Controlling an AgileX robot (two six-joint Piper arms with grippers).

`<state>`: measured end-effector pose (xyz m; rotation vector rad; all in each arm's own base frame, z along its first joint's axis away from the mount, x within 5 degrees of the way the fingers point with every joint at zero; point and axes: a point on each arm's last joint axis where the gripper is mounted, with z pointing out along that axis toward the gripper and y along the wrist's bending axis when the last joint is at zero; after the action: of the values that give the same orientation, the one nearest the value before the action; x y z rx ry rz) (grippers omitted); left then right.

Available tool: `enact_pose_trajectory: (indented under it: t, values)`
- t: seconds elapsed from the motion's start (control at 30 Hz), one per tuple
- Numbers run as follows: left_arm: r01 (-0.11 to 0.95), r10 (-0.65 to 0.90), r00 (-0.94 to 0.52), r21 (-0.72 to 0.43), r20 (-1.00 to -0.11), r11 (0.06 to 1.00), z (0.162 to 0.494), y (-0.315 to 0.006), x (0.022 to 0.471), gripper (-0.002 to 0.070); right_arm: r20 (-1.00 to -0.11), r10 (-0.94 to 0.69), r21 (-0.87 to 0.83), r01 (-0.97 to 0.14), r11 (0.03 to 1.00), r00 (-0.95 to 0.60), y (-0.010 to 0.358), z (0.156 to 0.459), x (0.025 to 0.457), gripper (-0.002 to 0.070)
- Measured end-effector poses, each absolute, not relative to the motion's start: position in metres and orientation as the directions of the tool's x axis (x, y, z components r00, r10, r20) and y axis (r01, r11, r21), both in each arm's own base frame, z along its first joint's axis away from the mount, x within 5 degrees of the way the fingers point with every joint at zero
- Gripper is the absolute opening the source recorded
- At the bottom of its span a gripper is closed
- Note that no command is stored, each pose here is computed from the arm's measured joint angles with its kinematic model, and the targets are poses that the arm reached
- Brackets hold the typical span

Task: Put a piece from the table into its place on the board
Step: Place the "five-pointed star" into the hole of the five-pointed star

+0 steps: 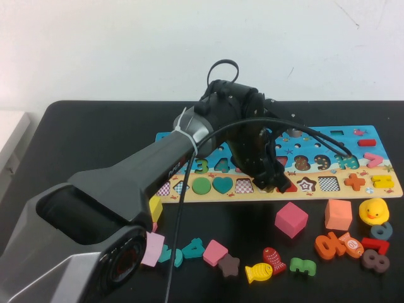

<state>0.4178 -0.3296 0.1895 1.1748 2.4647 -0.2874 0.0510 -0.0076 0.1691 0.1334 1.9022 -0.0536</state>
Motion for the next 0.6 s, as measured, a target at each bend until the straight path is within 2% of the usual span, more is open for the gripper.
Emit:
enact_pose_trajectory:
  t: [0.6]
  values:
    - [0.779,0.703,-0.574,-0.016,-0.42,0.627,0.1871,-0.3291,0.4174,0.0321,-0.944,0.066,0.029,0.119,0.992,-0.324,-0.0076,0.1691,0.051,0.0019]
